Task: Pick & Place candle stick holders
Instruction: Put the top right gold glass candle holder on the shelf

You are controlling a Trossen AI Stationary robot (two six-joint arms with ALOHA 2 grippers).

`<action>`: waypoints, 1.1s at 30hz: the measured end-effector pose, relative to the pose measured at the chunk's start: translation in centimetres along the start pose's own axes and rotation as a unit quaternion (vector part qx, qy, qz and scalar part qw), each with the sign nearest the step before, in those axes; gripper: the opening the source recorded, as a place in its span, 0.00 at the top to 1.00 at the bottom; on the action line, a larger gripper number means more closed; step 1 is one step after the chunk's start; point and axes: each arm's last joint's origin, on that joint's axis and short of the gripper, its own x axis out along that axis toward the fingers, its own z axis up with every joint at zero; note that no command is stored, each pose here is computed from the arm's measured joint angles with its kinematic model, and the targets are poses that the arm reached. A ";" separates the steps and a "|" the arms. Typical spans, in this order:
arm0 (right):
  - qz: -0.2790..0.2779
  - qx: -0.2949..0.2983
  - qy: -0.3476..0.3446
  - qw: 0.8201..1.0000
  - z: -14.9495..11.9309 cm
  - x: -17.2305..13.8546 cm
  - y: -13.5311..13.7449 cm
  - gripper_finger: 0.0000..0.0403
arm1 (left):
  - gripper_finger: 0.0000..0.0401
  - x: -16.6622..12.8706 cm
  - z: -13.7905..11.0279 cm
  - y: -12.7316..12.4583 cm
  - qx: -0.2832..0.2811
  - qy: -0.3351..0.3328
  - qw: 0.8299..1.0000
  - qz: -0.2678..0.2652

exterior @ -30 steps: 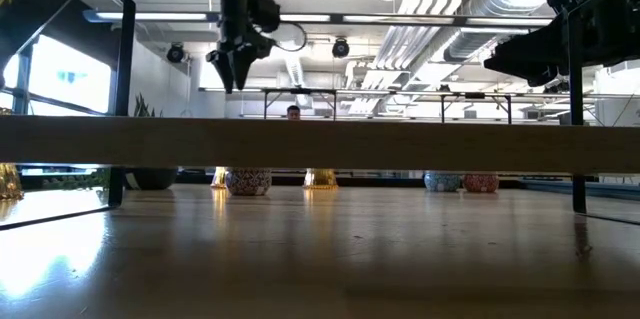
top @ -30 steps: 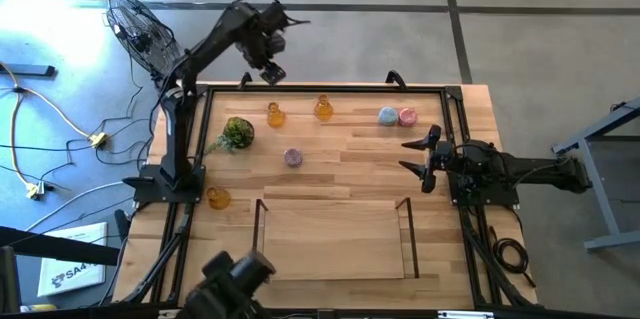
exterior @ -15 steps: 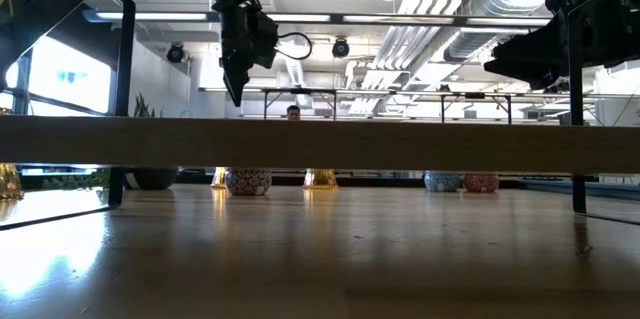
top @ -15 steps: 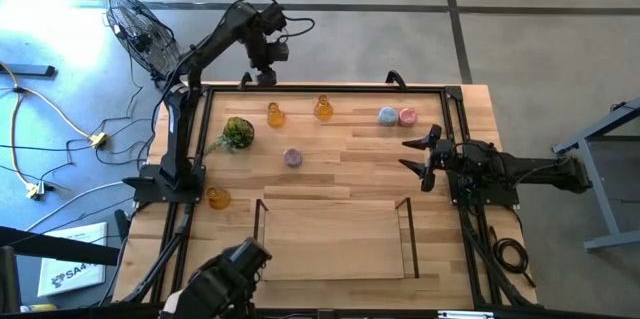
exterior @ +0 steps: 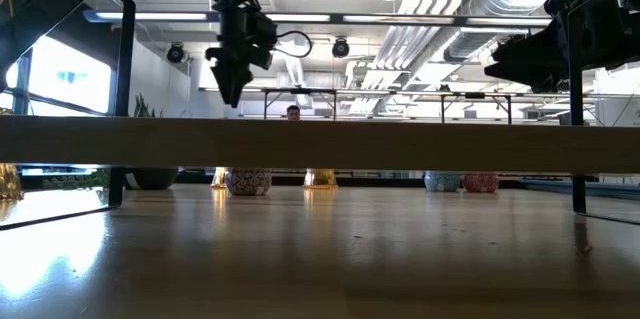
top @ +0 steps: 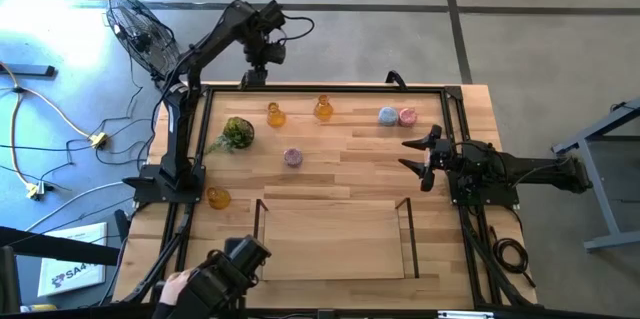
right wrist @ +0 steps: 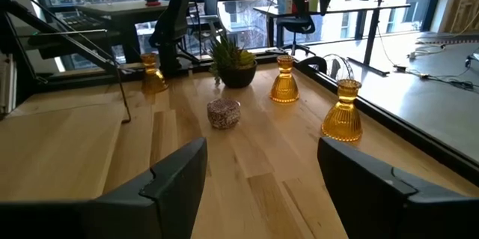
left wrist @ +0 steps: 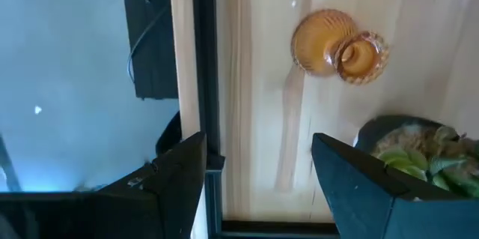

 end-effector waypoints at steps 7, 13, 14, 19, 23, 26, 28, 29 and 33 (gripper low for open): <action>-0.002 -0.002 0.001 1.000 0.0 0.0 0.0 0.38 | 0.41 2.3 -0.2 -0.5 0.055 0.020 0.997 -0.044; -0.016 -0.002 0.000 1.000 0.0 0.0 -0.1 0.38 | 0.41 5.1 -0.8 -1.0 0.107 0.070 0.989 -0.069; -0.021 -0.002 0.000 1.000 0.0 0.0 -0.1 0.38 | 0.41 5.3 -0.8 -1.0 0.117 0.073 0.988 -0.068; -0.042 0.003 -0.009 0.999 0.1 0.0 -0.2 0.38 | 0.41 5.8 -0.7 -0.4 0.145 0.062 0.986 -0.044; -0.043 0.005 -0.016 0.999 0.3 0.0 -0.2 0.38 | 0.41 5.8 -0.6 -0.3 0.169 0.065 0.983 -0.033; -0.044 0.001 -0.024 0.999 0.4 0.0 -0.2 0.38 | 0.41 5.8 -0.6 -0.2 0.171 0.065 0.983 -0.027; -0.044 -0.005 -0.024 0.999 0.4 0.0 -0.2 0.38 | 0.41 5.8 -0.6 -0.2 0.167 0.066 0.983 -0.026; -0.044 -0.010 -0.023 0.999 0.4 0.0 -0.2 0.38 | 0.41 5.8 -0.6 -0.2 0.164 0.072 0.983 -0.023; -0.044 -0.022 -0.023 0.999 0.4 0.0 -0.2 0.38 | 0.41 5.4 -1.1 -0.2 0.131 0.133 0.982 0.001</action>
